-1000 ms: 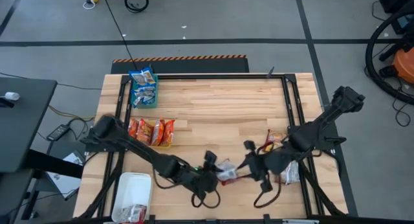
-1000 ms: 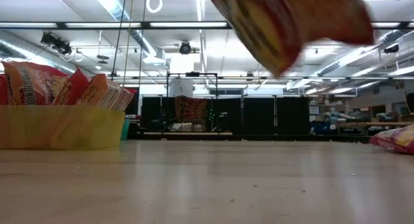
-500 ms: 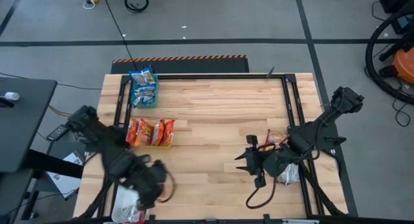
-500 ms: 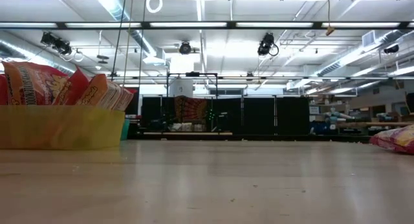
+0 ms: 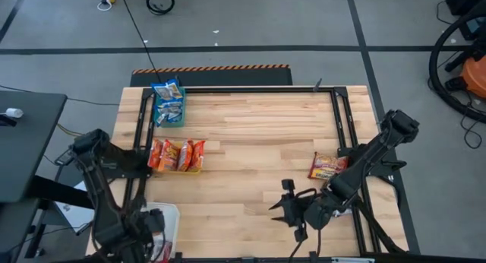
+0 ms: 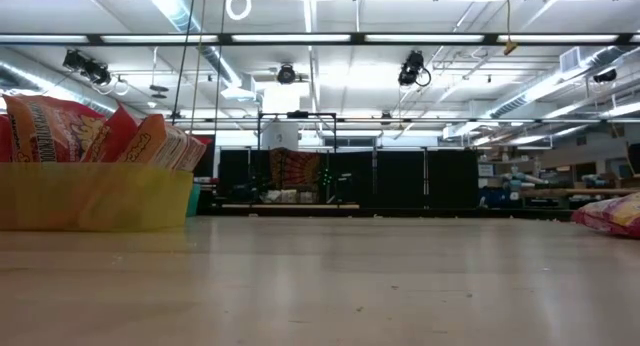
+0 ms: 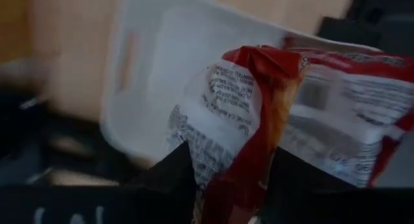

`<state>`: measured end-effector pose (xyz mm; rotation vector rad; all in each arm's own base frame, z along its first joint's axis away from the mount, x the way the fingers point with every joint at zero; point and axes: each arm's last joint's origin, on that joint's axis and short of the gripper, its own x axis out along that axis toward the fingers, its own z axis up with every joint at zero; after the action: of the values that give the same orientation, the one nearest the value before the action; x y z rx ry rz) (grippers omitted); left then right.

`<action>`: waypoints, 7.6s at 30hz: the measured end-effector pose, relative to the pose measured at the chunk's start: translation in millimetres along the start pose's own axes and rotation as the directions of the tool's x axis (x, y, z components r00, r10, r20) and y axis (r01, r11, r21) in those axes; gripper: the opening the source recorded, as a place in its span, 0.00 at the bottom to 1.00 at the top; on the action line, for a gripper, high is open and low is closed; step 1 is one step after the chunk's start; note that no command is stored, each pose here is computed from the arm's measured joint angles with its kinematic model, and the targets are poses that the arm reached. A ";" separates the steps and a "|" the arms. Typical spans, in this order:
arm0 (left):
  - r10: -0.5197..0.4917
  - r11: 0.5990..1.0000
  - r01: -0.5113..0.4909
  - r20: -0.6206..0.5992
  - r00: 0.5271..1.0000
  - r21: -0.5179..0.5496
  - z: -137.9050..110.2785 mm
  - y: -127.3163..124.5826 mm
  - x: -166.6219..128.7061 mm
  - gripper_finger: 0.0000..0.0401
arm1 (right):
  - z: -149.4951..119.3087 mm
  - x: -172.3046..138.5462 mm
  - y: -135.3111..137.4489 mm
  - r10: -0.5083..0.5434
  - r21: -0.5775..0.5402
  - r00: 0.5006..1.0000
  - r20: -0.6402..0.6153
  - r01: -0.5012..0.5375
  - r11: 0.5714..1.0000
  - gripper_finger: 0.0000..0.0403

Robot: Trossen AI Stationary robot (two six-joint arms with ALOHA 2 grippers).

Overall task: Sort Maruchan noodles
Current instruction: Put the red noodle pack into the white bin

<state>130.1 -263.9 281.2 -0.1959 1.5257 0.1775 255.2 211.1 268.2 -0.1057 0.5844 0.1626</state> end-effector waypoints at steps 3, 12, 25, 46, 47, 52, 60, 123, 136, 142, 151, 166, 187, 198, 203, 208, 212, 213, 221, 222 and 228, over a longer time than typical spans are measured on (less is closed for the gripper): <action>-0.051 0.998 0.050 0.051 0.997 0.029 -5.9 -7.1 10.7 0.35 | -0.6 4.5 6.8 0.013 0.040 1.000 0.023 -0.014 0.999 0.35; -0.139 0.990 0.138 0.093 0.986 0.017 -1.0 -15.1 12.5 0.35 | -5.6 11.5 14.5 -0.001 0.132 1.000 0.024 -0.002 0.991 0.35; -0.184 0.977 0.170 -0.114 0.976 -0.126 -13.8 -15.2 45.0 0.36 | -9.3 11.5 15.2 -0.037 0.199 0.999 0.007 0.035 0.979 0.35; -0.171 0.971 0.195 0.166 0.971 -0.138 16.1 8.7 -17.8 0.51 | -56.1 -13.9 -39.4 -0.310 0.167 0.785 -0.536 0.459 0.873 0.35; -0.127 0.979 0.149 0.156 0.980 -0.139 15.7 10.5 -14.6 0.51 | -58.6 -13.3 -39.5 -0.309 0.165 0.782 -0.541 0.459 0.873 0.35; 0.043 0.979 -0.021 0.106 0.993 -0.204 25.4 14.7 4.2 0.53 | -64.7 -10.1 -39.6 -0.308 0.164 0.785 -0.537 0.455 0.875 0.35; 0.051 0.855 -0.070 -0.051 0.997 -0.514 45.6 34.6 63.0 0.50 | -65.5 -6.7 -38.5 -0.294 0.192 0.804 -0.517 0.443 0.876 0.35; -0.444 0.802 0.307 -0.169 0.880 -0.512 47.2 48.2 93.0 0.58 | -138.0 -21.8 -102.6 -0.266 -0.029 0.267 -0.926 0.652 0.757 0.35; -0.496 0.796 0.489 0.080 0.865 -0.357 49.9 35.2 48.9 0.58 | -147.0 -10.5 -155.7 0.044 0.300 0.344 -0.938 0.743 0.598 0.35; -0.495 0.824 0.510 0.124 0.860 -0.249 44.7 30.2 44.9 0.58 | -155.1 -6.9 -155.9 0.074 0.351 0.375 -0.924 0.758 0.550 0.25; -0.400 0.878 0.478 0.519 0.756 -0.019 55.4 25.2 37.2 0.58 | -116.7 -0.3 -144.1 0.024 0.399 0.499 -0.866 0.663 0.634 0.03; -0.201 0.919 -0.240 0.897 0.395 0.312 144.1 -5.2 78.0 0.61 | -9.9 23.8 -81.0 0.103 0.531 0.965 -0.240 0.042 0.846 0.01; -0.215 0.774 -0.542 0.941 0.261 0.328 251.4 3.3 143.8 0.76 | -35.6 61.5 -67.9 0.242 0.493 0.929 -0.280 -0.077 0.866 0.01; -0.131 0.764 -0.565 0.932 0.338 0.312 256.7 7.3 154.6 0.75 | -28.2 59.3 -65.7 0.267 0.465 0.939 -0.219 -0.140 0.874 0.01; -0.185 0.789 -0.505 0.919 0.348 0.350 261.8 11.4 154.5 0.75 | -27.1 60.8 -67.7 0.235 0.431 0.950 -0.205 -0.128 0.893 0.02; -0.189 0.789 -0.502 0.918 0.349 0.353 262.1 11.6 154.5 0.67 | -23.2 61.3 -66.8 0.230 0.395 0.959 -0.163 -0.150 0.906 0.07; -0.196 0.791 -0.497 0.917 0.347 0.357 258.3 7.2 154.2 0.55 | -17.9 55.8 -67.8 0.230 0.386 0.962 -0.145 -0.159 0.909 0.14; -0.200 0.798 -0.485 0.916 0.347 0.358 257.0 5.8 154.0 0.52 | -14.2 52.3 -68.1 0.235 0.384 0.963 -0.131 -0.169 0.908 0.16; -0.208 0.807 -0.450 0.898 0.388 0.382 244.2 -8.4 105.4 0.33 | 11.9 4.9 -59.2 0.285 0.348 0.958 -0.017 -0.262 0.900 0.22; -0.202 0.807 -0.444 0.888 0.412 0.390 242.4 -8.0 98.7 0.31 | 13.1 -1.1 -56.3 0.274 0.340 0.962 -0.004 -0.257 0.905 0.22; -0.164 0.843 -0.379 0.853 0.496 0.383 244.0 -4.0 79.1 0.17 | 12.6 -22.1 -32.9 0.207 0.287 0.978 0.041 -0.210 0.935 0.22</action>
<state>371.0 -210.6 210.8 0.4221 0.4831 -0.0637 249.8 177.9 292.7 0.2437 0.6025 0.2812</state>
